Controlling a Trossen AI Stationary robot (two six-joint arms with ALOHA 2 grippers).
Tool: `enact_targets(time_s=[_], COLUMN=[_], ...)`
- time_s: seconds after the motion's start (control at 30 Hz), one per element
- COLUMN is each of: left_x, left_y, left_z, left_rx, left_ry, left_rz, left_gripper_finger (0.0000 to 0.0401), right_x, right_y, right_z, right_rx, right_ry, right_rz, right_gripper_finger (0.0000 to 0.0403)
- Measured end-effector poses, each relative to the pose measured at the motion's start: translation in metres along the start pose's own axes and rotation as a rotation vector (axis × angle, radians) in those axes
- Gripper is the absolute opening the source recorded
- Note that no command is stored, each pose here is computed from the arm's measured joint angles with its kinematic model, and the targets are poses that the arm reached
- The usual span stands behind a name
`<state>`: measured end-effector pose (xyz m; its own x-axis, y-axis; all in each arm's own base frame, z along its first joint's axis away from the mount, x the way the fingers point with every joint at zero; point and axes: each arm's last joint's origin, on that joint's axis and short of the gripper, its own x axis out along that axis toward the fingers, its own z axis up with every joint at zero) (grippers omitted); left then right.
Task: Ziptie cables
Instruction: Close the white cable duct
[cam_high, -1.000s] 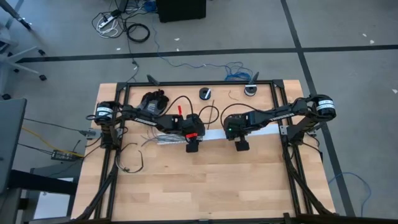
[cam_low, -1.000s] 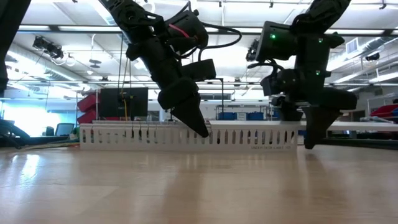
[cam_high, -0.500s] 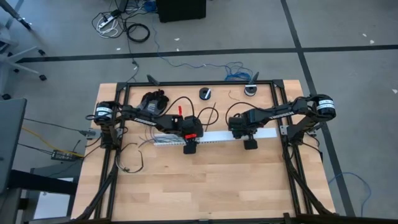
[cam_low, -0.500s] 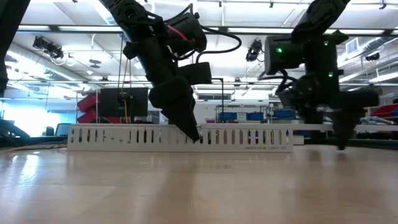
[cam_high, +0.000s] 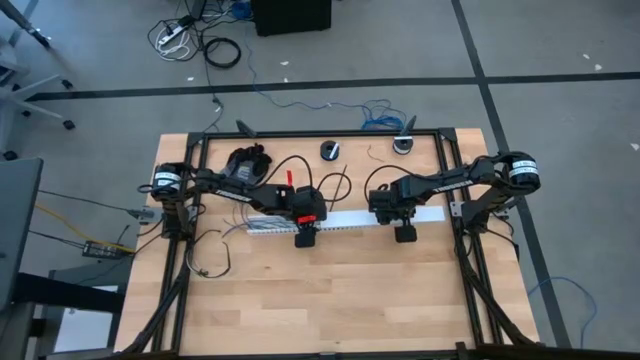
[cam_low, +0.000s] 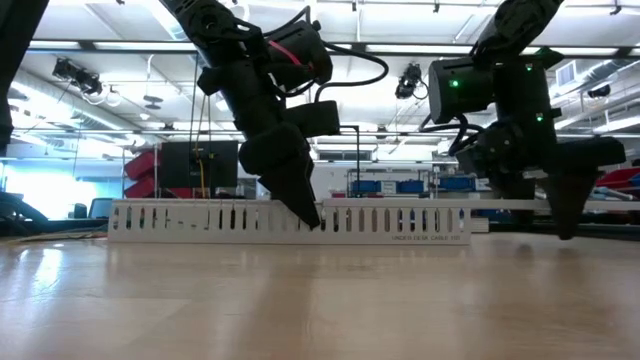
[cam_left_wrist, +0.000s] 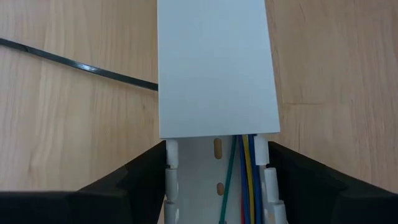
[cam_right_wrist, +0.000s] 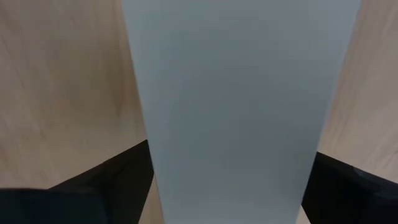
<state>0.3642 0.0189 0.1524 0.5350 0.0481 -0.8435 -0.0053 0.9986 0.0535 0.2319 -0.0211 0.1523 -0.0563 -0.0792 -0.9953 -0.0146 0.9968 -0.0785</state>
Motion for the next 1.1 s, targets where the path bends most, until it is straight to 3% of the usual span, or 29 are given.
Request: enact_targets(time_s=[0.6,0.87,1.1], left_x=[0.001,0.002,-0.020], left_y=[0.000,0.001,0.002], left_z=[-0.001,-0.004,0.001], left_rx=[0.004,0.000,-0.011], left_ry=[0.002,0.031,0.004], left_rz=[-0.012,-0.015,-0.023], left_gripper_finger=[0.0269,0.0285,0.0285], right_x=[0.000,0.000,0.000], right_y=[0.000,0.000,0.000], right_z=[0.000,0.000,0.000], right_rx=[-0.016,-0.017,-0.015], right_ry=[0.001,0.000,0.000], right_rz=[0.000,0.005,0.008], right_gripper_finger=[0.0237,0.0228,0.0231])
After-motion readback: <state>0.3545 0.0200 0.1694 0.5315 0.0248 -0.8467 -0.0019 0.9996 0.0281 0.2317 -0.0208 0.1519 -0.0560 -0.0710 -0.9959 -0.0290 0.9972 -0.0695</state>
